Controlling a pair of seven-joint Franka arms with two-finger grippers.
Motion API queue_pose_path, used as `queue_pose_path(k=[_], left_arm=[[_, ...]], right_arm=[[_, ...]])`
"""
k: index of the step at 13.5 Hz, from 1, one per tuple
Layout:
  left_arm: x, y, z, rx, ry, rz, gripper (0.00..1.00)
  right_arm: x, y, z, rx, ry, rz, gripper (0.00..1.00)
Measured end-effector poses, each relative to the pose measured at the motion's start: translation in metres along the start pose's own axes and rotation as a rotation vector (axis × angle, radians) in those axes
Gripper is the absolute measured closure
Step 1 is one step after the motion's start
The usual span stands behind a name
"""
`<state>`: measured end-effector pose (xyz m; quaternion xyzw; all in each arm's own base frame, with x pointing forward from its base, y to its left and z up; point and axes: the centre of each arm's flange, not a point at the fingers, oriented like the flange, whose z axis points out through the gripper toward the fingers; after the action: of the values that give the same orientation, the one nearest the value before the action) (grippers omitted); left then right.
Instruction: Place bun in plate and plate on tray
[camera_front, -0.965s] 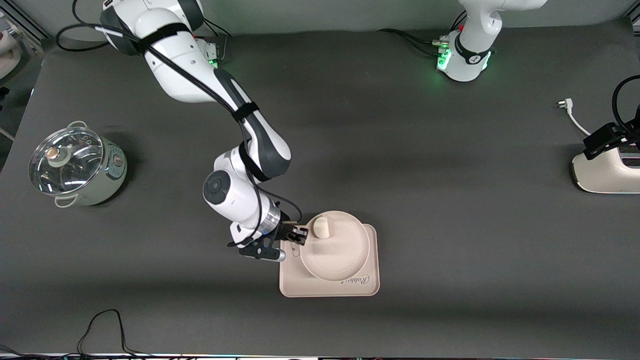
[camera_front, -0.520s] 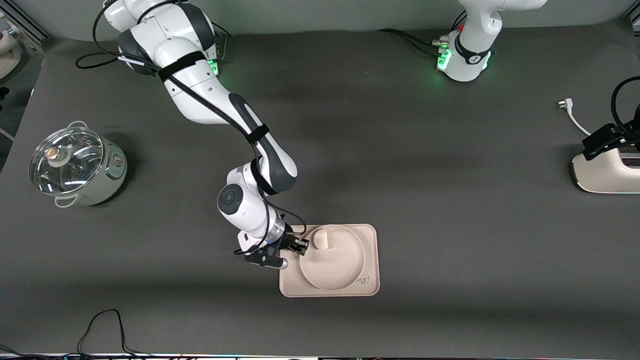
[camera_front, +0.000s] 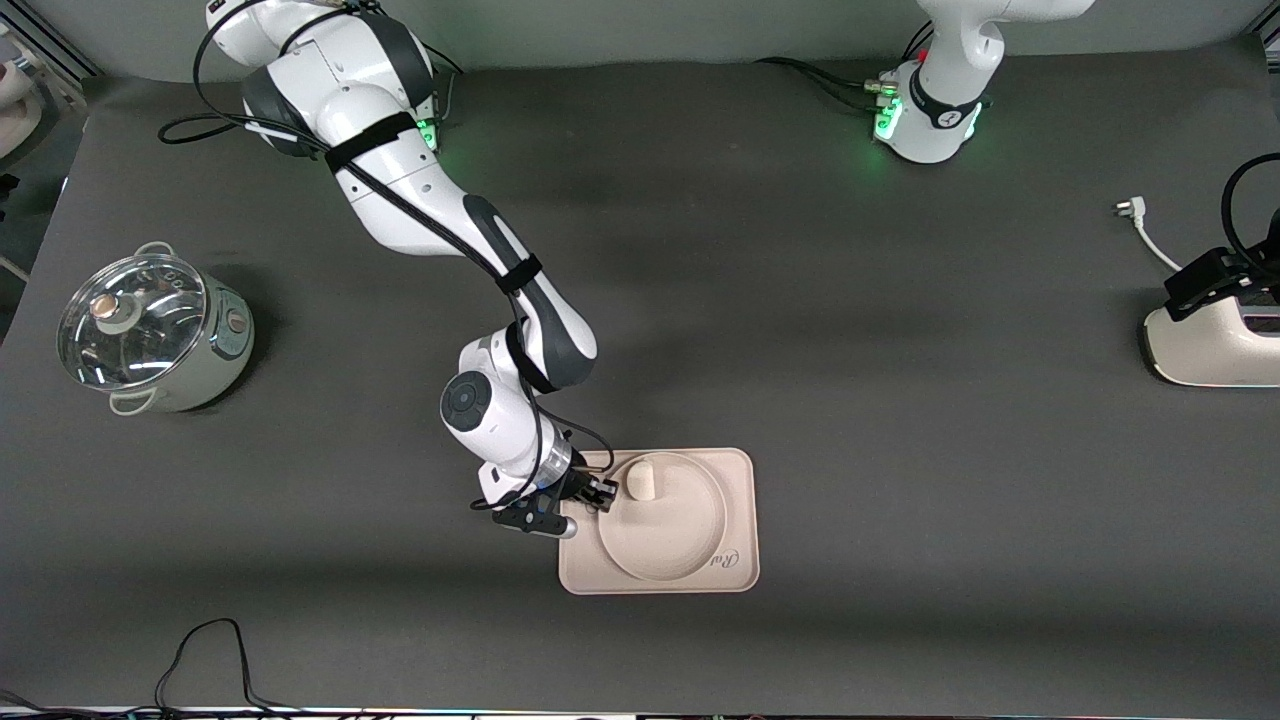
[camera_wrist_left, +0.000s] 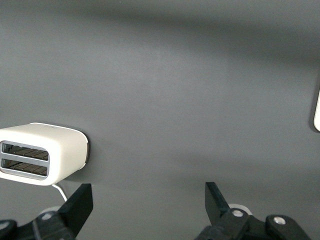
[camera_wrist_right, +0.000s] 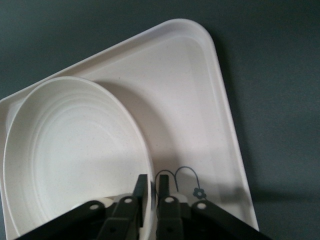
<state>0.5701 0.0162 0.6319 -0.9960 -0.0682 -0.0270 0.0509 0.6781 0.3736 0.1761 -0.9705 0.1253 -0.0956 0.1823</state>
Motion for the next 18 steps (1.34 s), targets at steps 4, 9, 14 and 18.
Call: queue_pose_path(k=[4, 9, 14, 18], left_arm=[[0.0, 0.0, 0.001, 0.0, -0.001, -0.001, 0.0], [0.001, -0.005, 0.001, 0.001, -0.002, -0.009, 0.0], [0.001, -0.006, 0.001, -0.004, -0.002, -0.011, 0.0], [0.003, 0.002, 0.012, -0.05, -0.015, -0.01, 0.0]], right_arm=[[0.01, -0.017, -0.021, 0.029, 0.016, -0.008, 0.33], [0.032, -0.045, -0.127, 0.0, -0.114, -0.028, 0.0], [0.053, -0.005, -0.318, -0.175, -0.178, -0.088, 0.0], [0.043, 0.087, -0.469, -0.248, -0.254, -0.205, 0.0]])
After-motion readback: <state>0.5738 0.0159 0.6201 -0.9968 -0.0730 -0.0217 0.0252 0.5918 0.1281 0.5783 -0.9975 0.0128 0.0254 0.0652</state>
